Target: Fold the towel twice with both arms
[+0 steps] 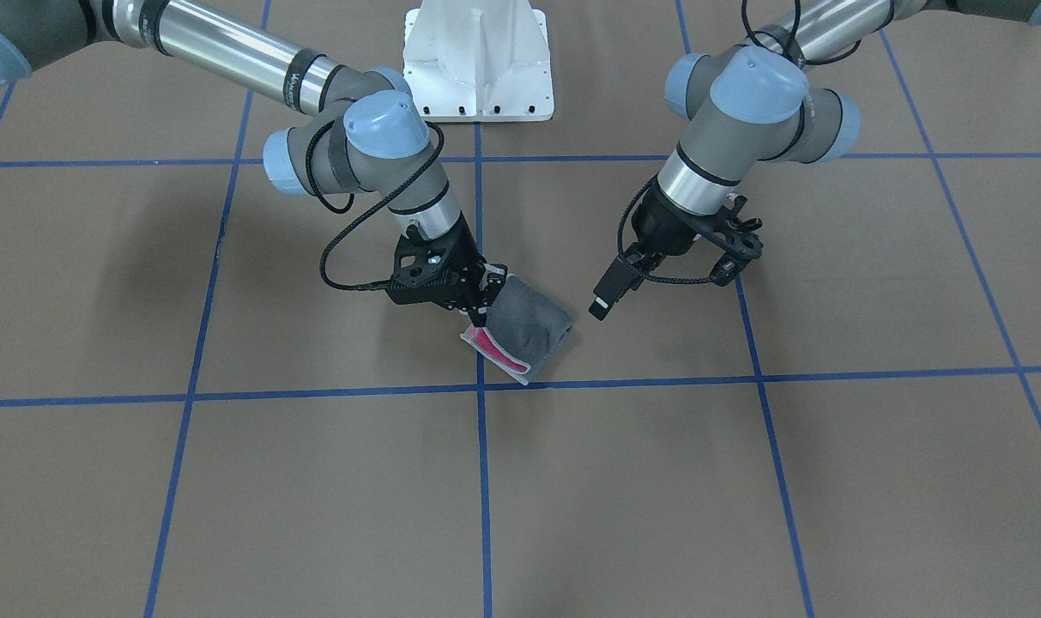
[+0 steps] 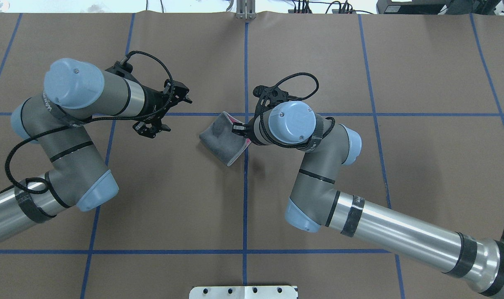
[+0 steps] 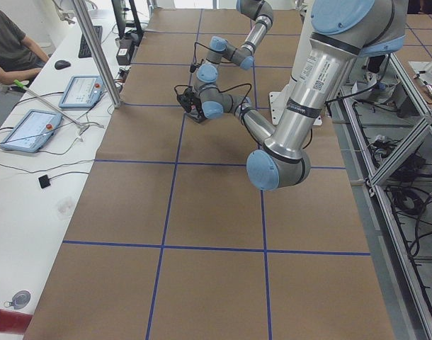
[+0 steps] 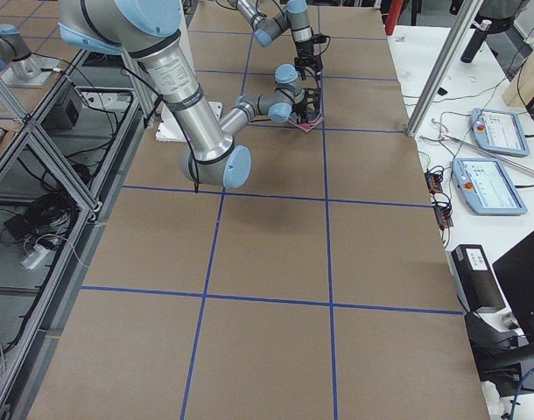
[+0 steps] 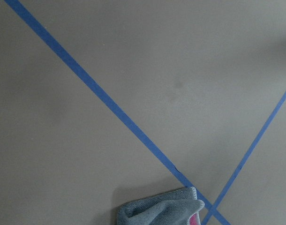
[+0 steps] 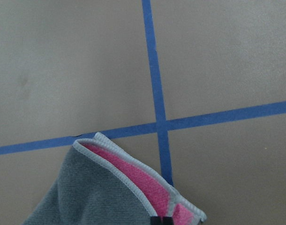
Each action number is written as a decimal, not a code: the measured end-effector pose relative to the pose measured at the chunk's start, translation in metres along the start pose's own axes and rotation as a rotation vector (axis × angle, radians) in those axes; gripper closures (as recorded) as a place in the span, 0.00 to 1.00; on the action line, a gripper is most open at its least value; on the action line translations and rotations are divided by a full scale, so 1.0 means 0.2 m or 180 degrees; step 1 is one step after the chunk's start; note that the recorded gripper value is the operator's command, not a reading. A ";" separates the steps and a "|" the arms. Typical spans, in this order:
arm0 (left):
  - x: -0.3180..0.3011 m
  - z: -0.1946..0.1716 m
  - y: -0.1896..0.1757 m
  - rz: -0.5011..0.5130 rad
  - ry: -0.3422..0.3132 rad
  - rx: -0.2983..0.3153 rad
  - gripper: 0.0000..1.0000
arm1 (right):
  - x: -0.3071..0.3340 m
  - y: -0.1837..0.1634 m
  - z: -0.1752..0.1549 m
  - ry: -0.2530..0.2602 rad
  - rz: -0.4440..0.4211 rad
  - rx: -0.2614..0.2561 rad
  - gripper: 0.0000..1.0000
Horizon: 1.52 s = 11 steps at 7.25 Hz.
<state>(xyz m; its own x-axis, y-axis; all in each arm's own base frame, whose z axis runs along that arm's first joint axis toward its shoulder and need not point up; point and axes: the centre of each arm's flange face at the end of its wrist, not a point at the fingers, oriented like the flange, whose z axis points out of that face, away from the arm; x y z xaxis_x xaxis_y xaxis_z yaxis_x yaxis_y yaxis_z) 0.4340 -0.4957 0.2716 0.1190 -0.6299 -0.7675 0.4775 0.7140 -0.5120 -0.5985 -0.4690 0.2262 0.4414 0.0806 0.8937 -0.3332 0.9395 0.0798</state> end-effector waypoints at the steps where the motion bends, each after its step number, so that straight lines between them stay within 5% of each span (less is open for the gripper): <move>1: 0.00 0.00 0.00 0.0000 0.0002 0.0000 0.00 | -0.01 -0.01 -0.01 -0.0015 0.0004 0.0009 1.00; 5: 0.01 0.00 0.01 -0.0004 0.0015 -0.0008 0.00 | 0.01 -0.15 -0.08 -0.0043 0.0052 0.0095 1.00; 11: 0.02 0.00 0.01 -0.0021 0.0016 -0.0007 0.00 | 0.09 -0.14 0.02 0.0099 0.0056 0.0060 1.00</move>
<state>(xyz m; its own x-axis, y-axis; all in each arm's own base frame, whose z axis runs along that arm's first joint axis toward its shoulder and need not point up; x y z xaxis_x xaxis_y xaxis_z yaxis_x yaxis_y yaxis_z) 0.4357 -0.4960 0.2674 0.1114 -0.6330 -0.7661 0.4764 0.7105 -0.5179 -0.5845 -0.4951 0.2414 0.4610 0.1077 0.8808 -0.3565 0.9315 0.0727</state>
